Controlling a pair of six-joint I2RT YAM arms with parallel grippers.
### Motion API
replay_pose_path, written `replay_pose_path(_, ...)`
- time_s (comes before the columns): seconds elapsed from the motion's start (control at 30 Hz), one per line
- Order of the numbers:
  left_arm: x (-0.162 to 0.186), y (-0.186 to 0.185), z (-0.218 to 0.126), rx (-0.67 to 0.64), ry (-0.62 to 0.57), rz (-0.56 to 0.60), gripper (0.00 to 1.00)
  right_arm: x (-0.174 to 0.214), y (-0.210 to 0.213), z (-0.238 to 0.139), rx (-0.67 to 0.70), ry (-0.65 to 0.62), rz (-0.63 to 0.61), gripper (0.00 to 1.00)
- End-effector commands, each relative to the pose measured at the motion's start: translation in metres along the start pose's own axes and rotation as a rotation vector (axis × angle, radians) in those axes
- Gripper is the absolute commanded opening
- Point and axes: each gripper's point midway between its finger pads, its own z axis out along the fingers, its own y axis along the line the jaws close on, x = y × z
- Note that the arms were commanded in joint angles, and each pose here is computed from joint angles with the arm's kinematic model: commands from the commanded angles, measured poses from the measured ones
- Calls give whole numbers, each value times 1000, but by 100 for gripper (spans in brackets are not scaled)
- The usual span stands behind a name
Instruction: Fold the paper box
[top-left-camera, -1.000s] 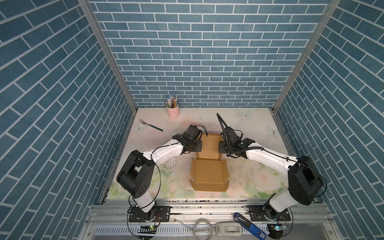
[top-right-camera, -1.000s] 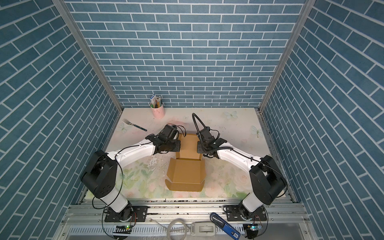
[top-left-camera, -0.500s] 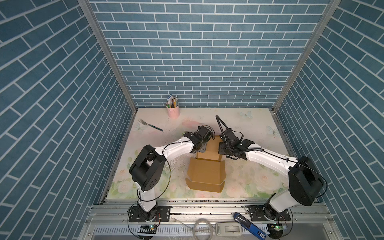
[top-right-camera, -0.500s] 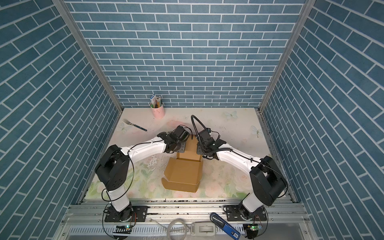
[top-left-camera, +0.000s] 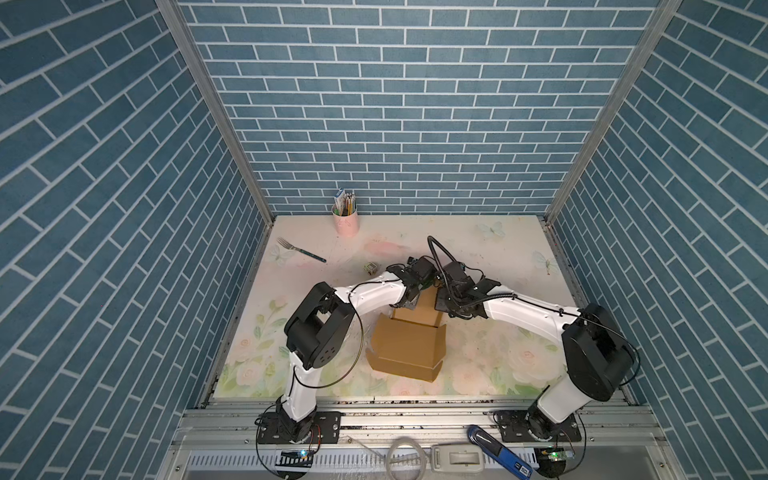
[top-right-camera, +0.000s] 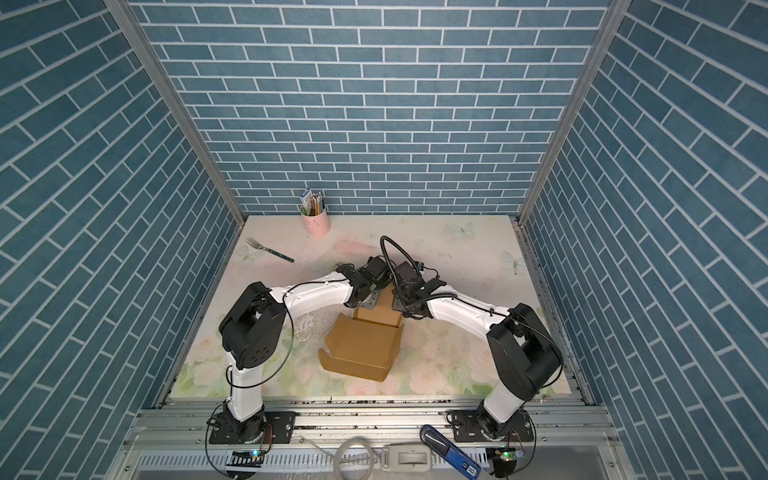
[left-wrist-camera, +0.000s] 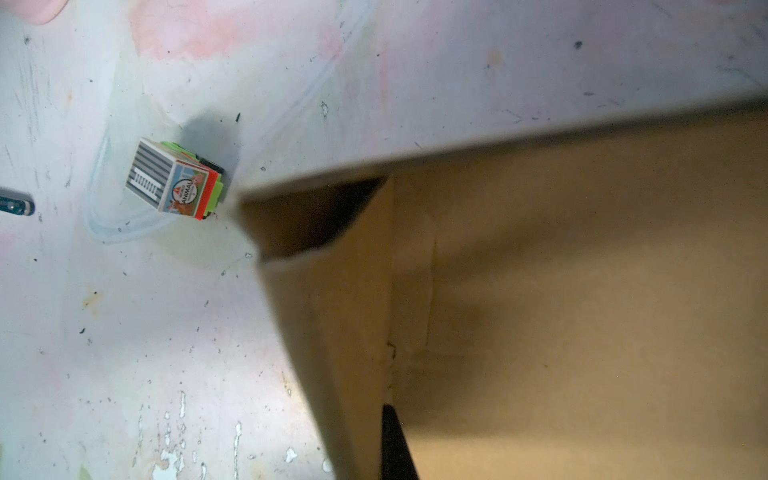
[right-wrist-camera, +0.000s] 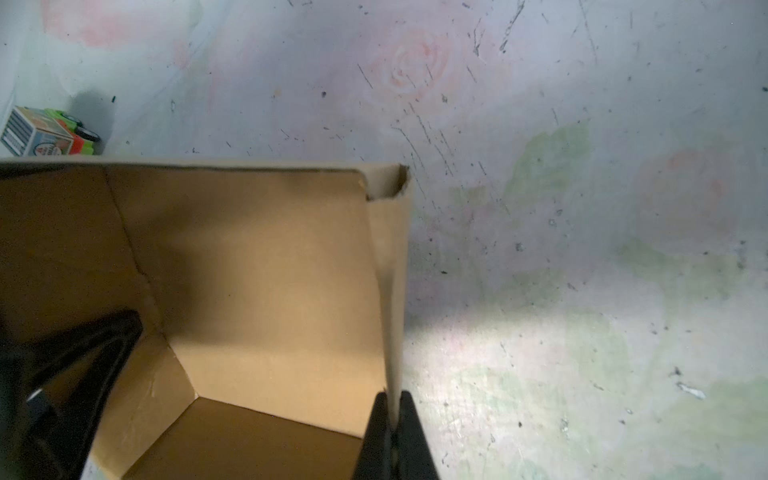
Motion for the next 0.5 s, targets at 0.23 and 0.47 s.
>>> replay_pose_path(0.23,23,21,28,-163,85,137,6,6,4,15,16,40,123,0)
replay_pose_path(0.47,18,20,30,-169,81,163,9,2,2,15,22,31,155,0)
